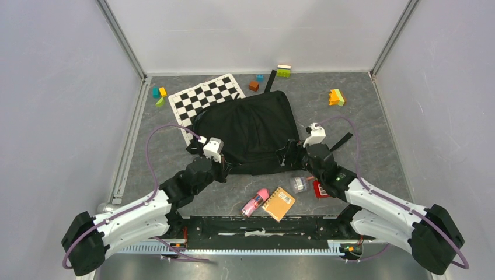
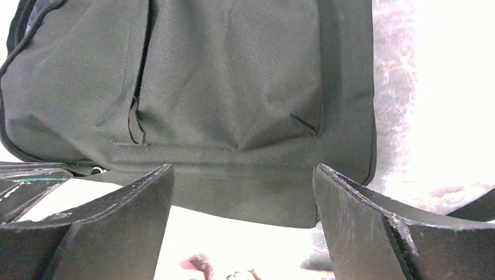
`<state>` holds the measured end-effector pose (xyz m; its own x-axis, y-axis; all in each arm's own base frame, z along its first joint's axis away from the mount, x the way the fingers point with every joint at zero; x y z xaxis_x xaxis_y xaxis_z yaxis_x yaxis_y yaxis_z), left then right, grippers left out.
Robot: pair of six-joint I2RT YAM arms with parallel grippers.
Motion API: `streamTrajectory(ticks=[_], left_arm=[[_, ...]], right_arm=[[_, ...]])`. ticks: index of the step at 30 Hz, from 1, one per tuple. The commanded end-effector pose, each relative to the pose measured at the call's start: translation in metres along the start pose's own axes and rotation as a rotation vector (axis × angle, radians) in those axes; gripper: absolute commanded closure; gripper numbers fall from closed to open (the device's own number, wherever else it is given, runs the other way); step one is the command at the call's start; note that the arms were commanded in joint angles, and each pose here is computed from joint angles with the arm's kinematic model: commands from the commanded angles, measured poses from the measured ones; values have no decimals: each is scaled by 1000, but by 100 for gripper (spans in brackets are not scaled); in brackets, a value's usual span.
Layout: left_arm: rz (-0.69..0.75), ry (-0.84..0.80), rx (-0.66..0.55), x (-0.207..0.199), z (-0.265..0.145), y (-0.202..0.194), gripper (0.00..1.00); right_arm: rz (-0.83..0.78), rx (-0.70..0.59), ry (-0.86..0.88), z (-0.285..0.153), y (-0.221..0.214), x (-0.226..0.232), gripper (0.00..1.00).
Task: Pack the student bag
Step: Zip the student bag at the center of the board.
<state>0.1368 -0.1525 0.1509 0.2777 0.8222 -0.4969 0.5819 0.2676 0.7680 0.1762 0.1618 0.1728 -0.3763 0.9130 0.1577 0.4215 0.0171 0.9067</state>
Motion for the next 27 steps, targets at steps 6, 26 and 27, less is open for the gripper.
streamTrajectory(ticks=[6,26,27], left_arm=[[-57,-20,-37,-3,1,3,98],[-49,-25,-37,-4,0,5,98],[-47,-23,-36,-4,0,4,98]], right_arm=[[342,-120,66,4,-5,10,10],[482,-87,80,26,-27,16,35],[490,-89,83,26,-28,17,36]])
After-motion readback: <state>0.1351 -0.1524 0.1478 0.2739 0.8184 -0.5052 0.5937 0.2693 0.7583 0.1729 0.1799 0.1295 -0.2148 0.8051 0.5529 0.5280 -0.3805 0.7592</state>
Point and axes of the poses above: each gripper's point midway between its finger pads, its own z axis out along the fingers, its own x axis along the line the jaws close on, y = z × x, the point moved 10 cm from there along -z, back along the fingers, and after that the axes turned 15 degrees about -z, right-handed, at the moved point
